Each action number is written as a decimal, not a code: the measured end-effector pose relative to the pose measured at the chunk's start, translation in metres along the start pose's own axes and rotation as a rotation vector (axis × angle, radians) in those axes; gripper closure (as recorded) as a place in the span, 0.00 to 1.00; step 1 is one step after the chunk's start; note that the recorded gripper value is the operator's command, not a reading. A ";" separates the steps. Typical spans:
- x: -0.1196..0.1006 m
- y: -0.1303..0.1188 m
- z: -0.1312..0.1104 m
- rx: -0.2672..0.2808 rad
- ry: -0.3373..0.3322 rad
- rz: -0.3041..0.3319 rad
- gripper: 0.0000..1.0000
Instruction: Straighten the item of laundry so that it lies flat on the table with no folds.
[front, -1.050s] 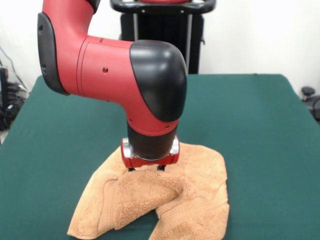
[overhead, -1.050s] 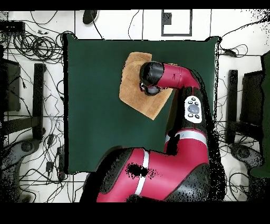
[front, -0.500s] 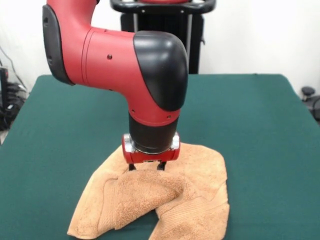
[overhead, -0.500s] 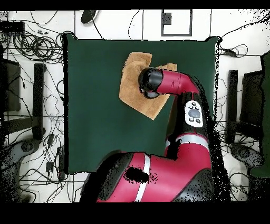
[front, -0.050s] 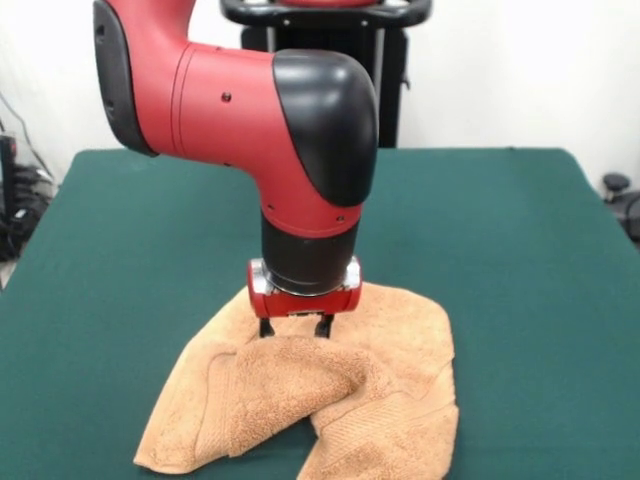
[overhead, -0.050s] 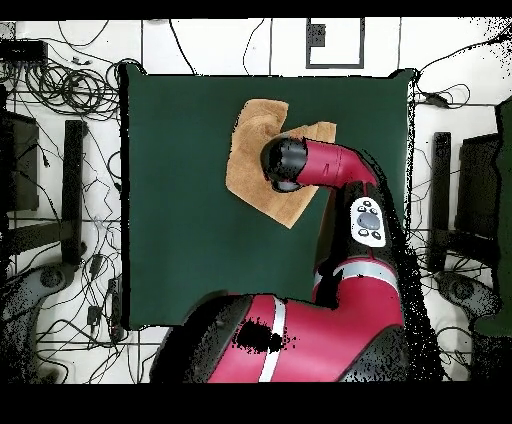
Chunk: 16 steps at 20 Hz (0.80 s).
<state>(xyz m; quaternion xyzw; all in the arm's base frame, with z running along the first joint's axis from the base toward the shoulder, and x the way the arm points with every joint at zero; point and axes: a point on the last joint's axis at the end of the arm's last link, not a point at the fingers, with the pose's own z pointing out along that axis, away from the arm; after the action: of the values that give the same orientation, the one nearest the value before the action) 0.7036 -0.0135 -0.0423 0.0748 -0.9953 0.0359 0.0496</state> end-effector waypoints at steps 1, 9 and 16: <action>0.001 0.000 -0.001 0.000 0.001 0.000 0.00; 0.019 0.006 -0.002 -0.011 0.033 -0.002 0.00; 0.038 0.007 -0.023 -0.012 0.051 0.000 0.00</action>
<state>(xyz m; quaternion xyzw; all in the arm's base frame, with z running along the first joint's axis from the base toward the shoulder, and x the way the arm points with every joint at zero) 0.6677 -0.0102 -0.0164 0.0734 -0.9939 0.0316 0.0754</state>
